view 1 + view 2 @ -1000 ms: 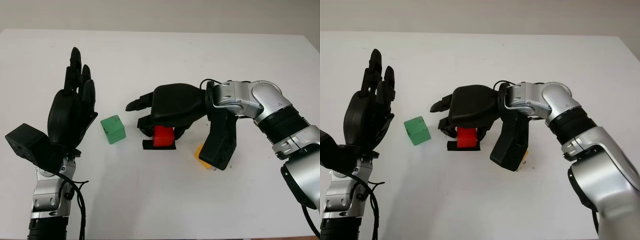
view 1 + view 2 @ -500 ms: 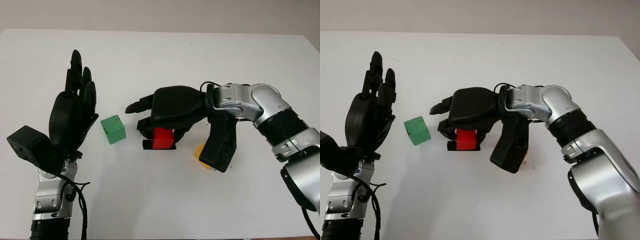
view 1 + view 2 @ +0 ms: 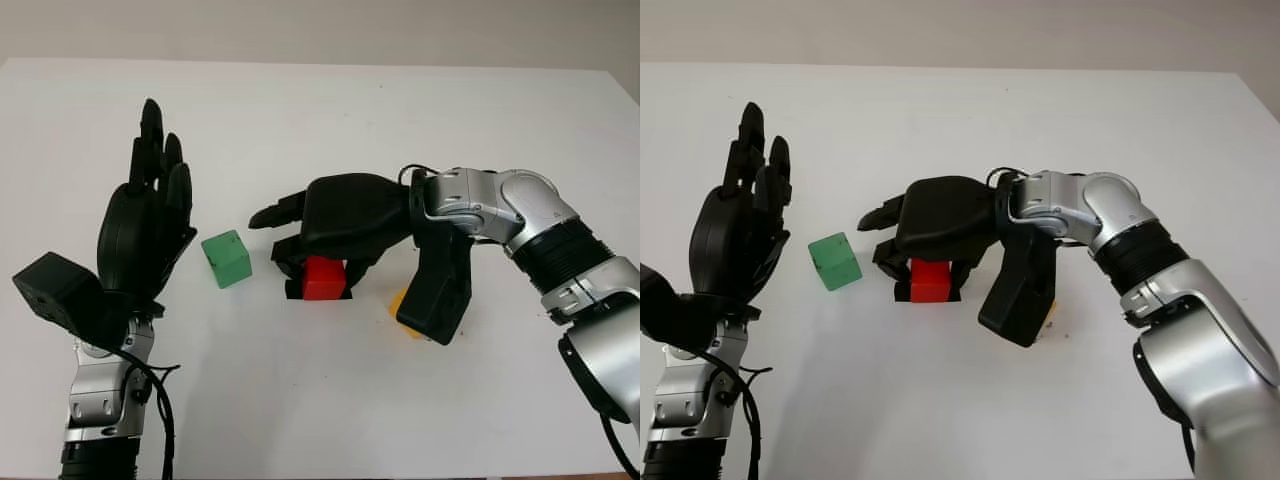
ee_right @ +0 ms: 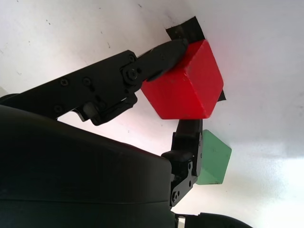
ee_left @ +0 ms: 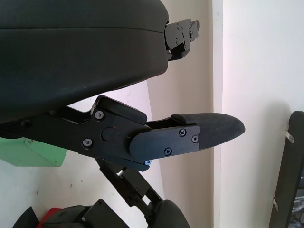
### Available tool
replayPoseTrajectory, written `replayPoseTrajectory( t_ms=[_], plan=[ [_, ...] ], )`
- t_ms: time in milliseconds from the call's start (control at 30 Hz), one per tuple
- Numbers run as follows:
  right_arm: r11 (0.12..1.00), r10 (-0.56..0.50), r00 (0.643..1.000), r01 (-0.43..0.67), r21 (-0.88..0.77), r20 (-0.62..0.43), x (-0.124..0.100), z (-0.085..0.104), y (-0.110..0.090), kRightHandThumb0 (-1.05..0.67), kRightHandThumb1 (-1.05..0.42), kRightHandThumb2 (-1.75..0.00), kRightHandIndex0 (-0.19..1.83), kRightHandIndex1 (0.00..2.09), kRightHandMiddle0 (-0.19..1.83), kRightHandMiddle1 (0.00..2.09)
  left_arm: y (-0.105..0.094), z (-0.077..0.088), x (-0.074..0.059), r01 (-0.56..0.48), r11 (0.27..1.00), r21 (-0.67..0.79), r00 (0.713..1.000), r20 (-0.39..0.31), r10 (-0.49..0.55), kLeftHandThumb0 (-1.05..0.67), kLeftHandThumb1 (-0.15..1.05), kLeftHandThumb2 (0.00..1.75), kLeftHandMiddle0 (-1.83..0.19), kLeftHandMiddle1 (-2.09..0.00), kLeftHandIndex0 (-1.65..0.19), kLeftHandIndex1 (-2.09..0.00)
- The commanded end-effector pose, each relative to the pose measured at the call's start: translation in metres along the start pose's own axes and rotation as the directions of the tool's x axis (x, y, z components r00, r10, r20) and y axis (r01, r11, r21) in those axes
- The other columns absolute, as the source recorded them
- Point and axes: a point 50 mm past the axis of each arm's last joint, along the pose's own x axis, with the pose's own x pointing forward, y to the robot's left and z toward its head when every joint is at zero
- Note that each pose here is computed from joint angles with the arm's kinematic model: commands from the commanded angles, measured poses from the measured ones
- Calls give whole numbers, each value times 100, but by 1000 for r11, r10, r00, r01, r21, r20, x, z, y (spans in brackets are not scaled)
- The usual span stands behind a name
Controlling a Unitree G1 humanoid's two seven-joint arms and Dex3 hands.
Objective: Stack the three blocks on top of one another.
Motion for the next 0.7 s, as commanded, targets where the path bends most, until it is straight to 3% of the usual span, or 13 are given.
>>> replayPoseTrajectory(
  t_ms=[0,33,133,367,500,667],
  plan=[
    [1000,-4,1000,4,13,-23,-6,-5,-5,-59,-91,-5,1,3,13,75,0,1,-2,2,1000,9,1000,7,-2,-76,105,55,19,0,19,0],
    [1000,1,1000,0,8,-24,-9,-6,-7,-64,-91,-5,-5,3,13,52,0,1,-2,3,1000,8,1000,8,-3,-76,105,55,19,0,19,0],
    [1000,-2,1000,3,11,-25,-13,-9,-11,-69,-90,-5,-10,4,15,32,0,1,-2,0,1000,7,1000,8,0,-76,105,55,19,0,19,0],
    [1000,-21,997,21,5,-76,-36,-21,-31,-72,-88,-5,-18,3,7,21,0,2,-2,3,1000,14,1000,8,-3,-75,105,56,19,0,19,0],
    [998,-56,983,59,15,-177,-67,-34,-51,-70,-88,-5,-19,1,12,20,0,2,0,0,1000,6,1000,5,0,-76,105,55,19,0,19,0],
    [993,-87,952,106,49,-294,-105,-42,-51,-68,-89,-6,-17,4,18,19,0,1,2,11,1000,0,1000,14,-11,-76,105,55,19,0,19,0]
  ],
)
